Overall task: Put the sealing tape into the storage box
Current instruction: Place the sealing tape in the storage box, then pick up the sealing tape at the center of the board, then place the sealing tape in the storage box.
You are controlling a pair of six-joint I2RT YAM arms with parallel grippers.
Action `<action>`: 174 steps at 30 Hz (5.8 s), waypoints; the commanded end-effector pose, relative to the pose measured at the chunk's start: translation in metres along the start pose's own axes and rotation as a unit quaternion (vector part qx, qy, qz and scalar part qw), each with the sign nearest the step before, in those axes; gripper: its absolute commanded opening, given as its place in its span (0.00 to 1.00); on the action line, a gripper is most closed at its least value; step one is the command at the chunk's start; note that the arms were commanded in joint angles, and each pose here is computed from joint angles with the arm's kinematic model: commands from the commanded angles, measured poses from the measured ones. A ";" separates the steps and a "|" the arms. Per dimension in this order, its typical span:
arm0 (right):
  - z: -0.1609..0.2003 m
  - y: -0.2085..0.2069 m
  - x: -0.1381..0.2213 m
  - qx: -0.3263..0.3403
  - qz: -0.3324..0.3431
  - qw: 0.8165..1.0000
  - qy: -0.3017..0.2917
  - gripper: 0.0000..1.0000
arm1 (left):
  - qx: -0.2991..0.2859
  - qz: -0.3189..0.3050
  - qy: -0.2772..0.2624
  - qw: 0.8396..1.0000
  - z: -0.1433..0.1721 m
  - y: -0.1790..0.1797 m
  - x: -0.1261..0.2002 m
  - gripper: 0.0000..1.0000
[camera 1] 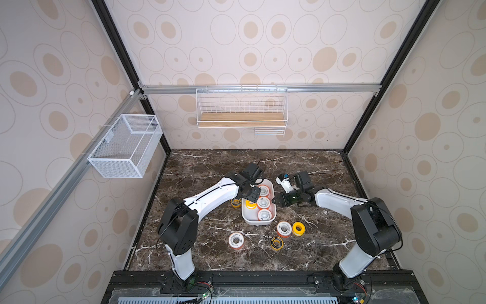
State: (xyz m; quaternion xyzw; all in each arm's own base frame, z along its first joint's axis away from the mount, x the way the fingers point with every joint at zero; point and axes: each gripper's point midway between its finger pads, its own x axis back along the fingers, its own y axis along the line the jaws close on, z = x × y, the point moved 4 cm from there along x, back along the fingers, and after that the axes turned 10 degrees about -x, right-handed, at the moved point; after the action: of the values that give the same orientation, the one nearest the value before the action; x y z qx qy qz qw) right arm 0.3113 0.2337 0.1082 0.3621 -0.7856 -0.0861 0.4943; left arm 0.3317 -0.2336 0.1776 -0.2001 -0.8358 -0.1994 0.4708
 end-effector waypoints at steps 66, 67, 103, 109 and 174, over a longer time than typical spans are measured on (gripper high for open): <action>0.148 -0.020 0.077 -0.071 0.245 0.951 0.176 0.81 | 0.198 -0.098 -0.170 0.960 0.106 0.088 0.084 0.92; 0.149 -0.021 0.076 -0.072 0.248 0.949 0.178 0.81 | 0.198 -0.097 -0.170 0.960 0.106 0.087 0.085 0.92; 0.123 -0.038 0.053 -0.077 0.304 0.938 0.147 0.61 | 0.193 -0.099 -0.160 0.963 0.107 0.087 0.078 0.92; 0.120 -0.038 0.064 -0.073 0.316 0.937 0.133 0.56 | 0.187 -0.049 -0.156 0.969 0.101 0.074 0.067 0.92; 0.009 0.123 -0.038 0.070 0.019 0.985 0.158 0.59 | 0.216 0.216 -0.068 0.950 0.088 0.001 -0.029 0.23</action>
State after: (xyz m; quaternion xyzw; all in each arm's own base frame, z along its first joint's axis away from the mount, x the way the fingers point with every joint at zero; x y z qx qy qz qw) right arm 0.2542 0.3362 0.1375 0.3809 -0.7120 0.0311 0.5891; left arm 0.2837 -0.1975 0.1064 -0.2936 -0.8181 0.1134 0.4813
